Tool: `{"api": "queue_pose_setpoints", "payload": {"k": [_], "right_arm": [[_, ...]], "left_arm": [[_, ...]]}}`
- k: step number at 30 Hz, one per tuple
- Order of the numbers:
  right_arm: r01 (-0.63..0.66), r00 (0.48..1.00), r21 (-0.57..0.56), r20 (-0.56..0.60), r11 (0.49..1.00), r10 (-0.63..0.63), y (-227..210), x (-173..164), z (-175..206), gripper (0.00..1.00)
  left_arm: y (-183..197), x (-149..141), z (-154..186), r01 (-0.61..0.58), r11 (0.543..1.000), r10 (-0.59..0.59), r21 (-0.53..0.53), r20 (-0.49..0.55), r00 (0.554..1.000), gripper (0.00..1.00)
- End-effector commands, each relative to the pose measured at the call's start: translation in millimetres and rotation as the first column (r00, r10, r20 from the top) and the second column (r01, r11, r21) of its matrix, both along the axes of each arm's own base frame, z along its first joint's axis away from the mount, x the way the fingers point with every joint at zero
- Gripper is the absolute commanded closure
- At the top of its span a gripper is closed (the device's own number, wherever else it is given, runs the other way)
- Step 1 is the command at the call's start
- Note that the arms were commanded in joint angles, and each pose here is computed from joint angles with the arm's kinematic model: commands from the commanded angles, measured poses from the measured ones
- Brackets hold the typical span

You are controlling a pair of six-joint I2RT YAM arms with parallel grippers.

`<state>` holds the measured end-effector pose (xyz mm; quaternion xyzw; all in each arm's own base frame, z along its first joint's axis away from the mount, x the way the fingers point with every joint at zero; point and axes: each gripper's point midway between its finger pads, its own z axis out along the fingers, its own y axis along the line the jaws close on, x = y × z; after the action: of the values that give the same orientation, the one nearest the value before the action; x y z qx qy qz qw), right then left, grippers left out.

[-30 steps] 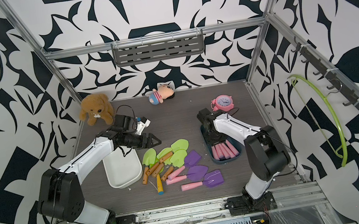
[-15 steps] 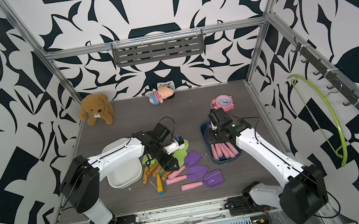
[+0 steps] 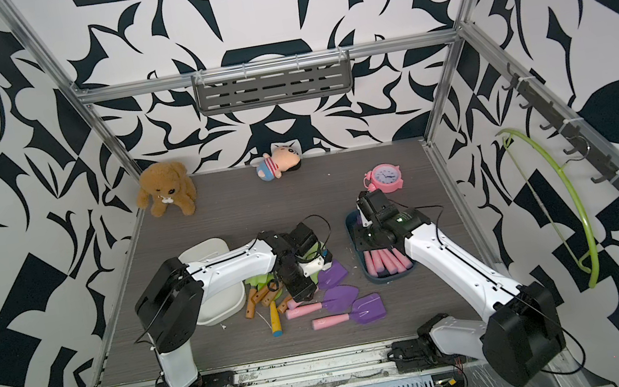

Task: Sort the small shovels by color and place them into the storage box
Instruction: Pick up the shovel from the center of the board.

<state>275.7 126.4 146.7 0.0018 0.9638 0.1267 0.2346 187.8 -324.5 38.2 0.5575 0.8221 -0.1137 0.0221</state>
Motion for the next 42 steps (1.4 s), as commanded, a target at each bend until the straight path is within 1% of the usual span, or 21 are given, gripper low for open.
{"api": "queue_pose_setpoints", "payload": {"k": [1, 8, 12, 15, 17, 18, 21, 24, 26, 29, 31, 36, 39, 42], "right_arm": [[-0.002, 1.000, 0.007, 0.011, 1.000, 0.002, 2.5, 1.3, -0.8, 0.70], [0.000, 1.000, 0.003, 0.014, 1.000, 0.000, 1.0, -0.1, -0.3, 0.71], [0.006, 1.000, 0.004, 0.023, 1.000, -0.006, 0.4, -1.0, 1.0, 0.71], [0.012, 0.999, 0.015, 0.038, 1.000, -0.012, 1.9, -1.4, 5.3, 0.72], [0.017, 0.998, 0.025, 0.065, 1.000, -0.019, 3.6, -1.0, 11.0, 0.72], [0.020, 0.997, 0.031, 0.076, 0.999, -0.023, 4.6, -0.7, 13.2, 0.72], [0.040, 0.992, 0.071, 0.114, 0.997, -0.048, 9.4, 1.7, 22.1, 0.72], [0.064, 0.984, 0.154, 0.153, 0.986, -0.088, 21.5, 7.2, 30.1, 0.71], [0.078, 0.978, 0.219, 0.173, 0.973, -0.118, 32.4, 12.0, 33.9, 0.71], [0.120, 0.967, 0.325, 0.177, 0.938, -0.185, 50.4, 21.3, 36.2, 0.70], [0.129, 0.963, 0.382, 0.174, 0.915, -0.208, 63.5, 27.2, 37.4, 0.69], [0.123, 0.952, 0.431, 0.203, 0.894, -0.228, 92.5, 37.8, 50.2, 0.66], [0.129, 0.946, 0.458, 0.210, 0.880, -0.247, 104.0, 43.5, 56.0, 0.63], [0.140, 0.940, 0.507, 0.203, 0.851, -0.275, 114.0, 51.1, 57.8, 0.61]], "left_arm": [[0.2, 2.8, -2.7, -0.006, 0.999, 0.006, 0.042, 0.018, 1.000, 0.50], [-1.9, 5.1, -1.9, -0.032, 0.999, 0.031, 0.042, 0.023, 0.999, 0.68], [-1.5, 8.8, 1.8, -0.042, 0.998, 0.040, 0.041, 0.046, 0.998, 0.77], [-0.8, 12.8, 10.1, -0.051, 0.998, 0.049, 0.027, 0.075, 0.996, 0.88], [-1.0, 15.4, 18.8, -0.061, 0.998, 0.060, 0.003, 0.102, 0.993, 0.98], [-0.2, 17.0, 23.1, -0.068, 0.998, 0.068, -0.009, 0.114, 0.991, 1.00], [1.1, 21.3, 41.8, -0.110, 0.992, 0.118, -0.068, 0.125, 0.985, 1.00], [4.4, 30.1, 62.3, -0.186, 0.972, 0.202, -0.145, 0.104, 0.974, 1.00], [8.1, 37.8, 73.9, -0.249, 0.948, 0.267, -0.199, 0.068, 0.961, 1.00], [18.1, 55.9, 87.7, -0.366, 0.894, 0.385, -0.258, 0.027, 0.923, 1.00], [25.8, 65.9, 92.7, -0.429, 0.862, 0.448, -0.271, 0.009, 0.894, 1.00], [38.7, 76.5, 101.2, -0.506, 0.807, 0.533, -0.304, 0.007, 0.846, 1.00], [44.7, 79.1, 104.8, -0.528, 0.786, 0.559, -0.322, 0.004, 0.829, 1.00], [46.6, 80.9, 109.6, -0.555, 0.759, 0.578, -0.340, -0.037, 0.815, 1.00]]}}
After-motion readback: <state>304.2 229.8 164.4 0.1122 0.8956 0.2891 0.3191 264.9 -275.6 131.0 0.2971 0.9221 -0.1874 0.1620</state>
